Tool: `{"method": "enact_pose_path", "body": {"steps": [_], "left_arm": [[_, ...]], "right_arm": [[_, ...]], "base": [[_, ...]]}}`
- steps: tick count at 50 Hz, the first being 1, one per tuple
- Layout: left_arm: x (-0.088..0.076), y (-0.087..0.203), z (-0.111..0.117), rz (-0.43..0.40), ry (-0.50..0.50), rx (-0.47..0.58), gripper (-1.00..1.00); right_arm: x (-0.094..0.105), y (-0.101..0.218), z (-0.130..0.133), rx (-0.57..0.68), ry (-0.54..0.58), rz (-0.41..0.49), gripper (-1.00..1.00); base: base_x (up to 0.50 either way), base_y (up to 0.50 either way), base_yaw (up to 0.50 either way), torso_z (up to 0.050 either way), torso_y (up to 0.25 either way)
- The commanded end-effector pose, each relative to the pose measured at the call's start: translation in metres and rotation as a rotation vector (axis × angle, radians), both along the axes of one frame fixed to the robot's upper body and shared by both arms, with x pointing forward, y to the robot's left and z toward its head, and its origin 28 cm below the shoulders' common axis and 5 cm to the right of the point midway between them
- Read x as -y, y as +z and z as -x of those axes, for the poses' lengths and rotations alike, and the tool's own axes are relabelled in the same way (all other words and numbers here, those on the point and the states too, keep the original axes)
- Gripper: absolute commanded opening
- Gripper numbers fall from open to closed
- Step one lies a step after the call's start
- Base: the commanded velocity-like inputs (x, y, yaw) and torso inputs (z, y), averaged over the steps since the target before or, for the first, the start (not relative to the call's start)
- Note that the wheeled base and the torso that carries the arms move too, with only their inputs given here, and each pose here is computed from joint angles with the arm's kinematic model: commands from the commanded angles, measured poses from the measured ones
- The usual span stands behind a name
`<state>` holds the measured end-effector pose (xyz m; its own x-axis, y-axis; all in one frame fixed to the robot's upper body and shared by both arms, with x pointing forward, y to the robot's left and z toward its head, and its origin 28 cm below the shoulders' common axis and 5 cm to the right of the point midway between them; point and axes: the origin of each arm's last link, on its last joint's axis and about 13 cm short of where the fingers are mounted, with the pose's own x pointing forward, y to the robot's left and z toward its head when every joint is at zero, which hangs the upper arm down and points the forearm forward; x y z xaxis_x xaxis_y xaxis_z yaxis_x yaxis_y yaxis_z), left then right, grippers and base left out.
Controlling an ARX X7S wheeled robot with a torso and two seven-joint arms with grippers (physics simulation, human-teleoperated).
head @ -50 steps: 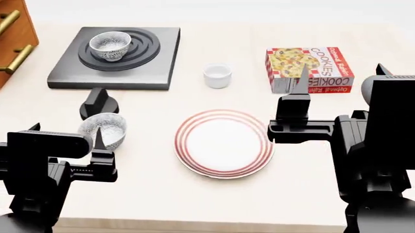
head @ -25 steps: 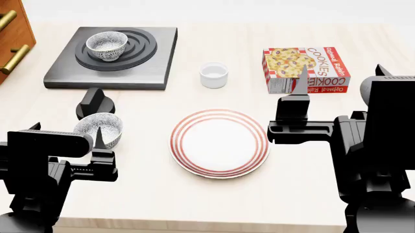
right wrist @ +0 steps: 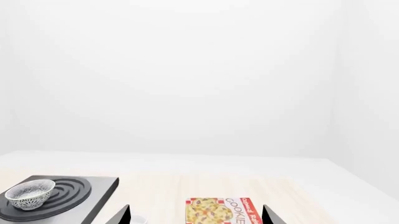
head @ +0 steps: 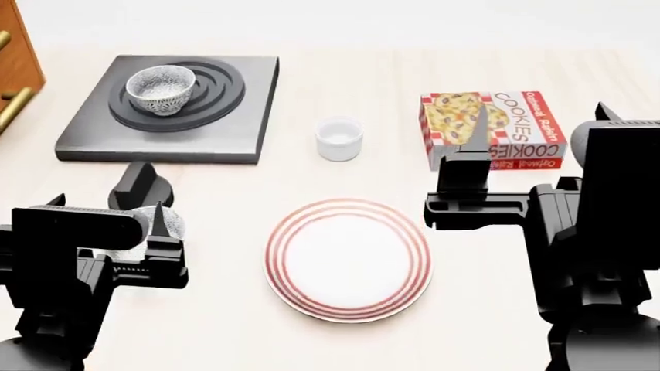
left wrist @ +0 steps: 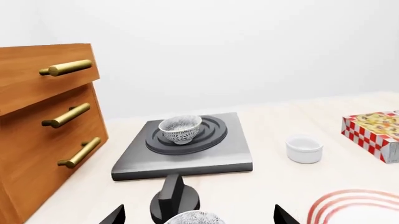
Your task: Pick the akita bowl on the stove and place it on the plate.
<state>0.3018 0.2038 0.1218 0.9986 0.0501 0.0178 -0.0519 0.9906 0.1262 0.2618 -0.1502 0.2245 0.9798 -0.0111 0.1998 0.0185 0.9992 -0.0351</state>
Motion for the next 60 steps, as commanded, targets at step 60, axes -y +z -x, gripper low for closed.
{"method": "enact_pose_path", "body": {"steps": [60], "left_arm": [[0.0007, 0.0063, -0.0006, 0.044, -0.023, 0.015, 1.00]], "right_arm": [[0.0013, -0.0012, 0.0000, 0.002, -0.007, -0.010, 1.00]], "base": [[0.22, 0.00, 0.00, 0.000, 0.000]]}}
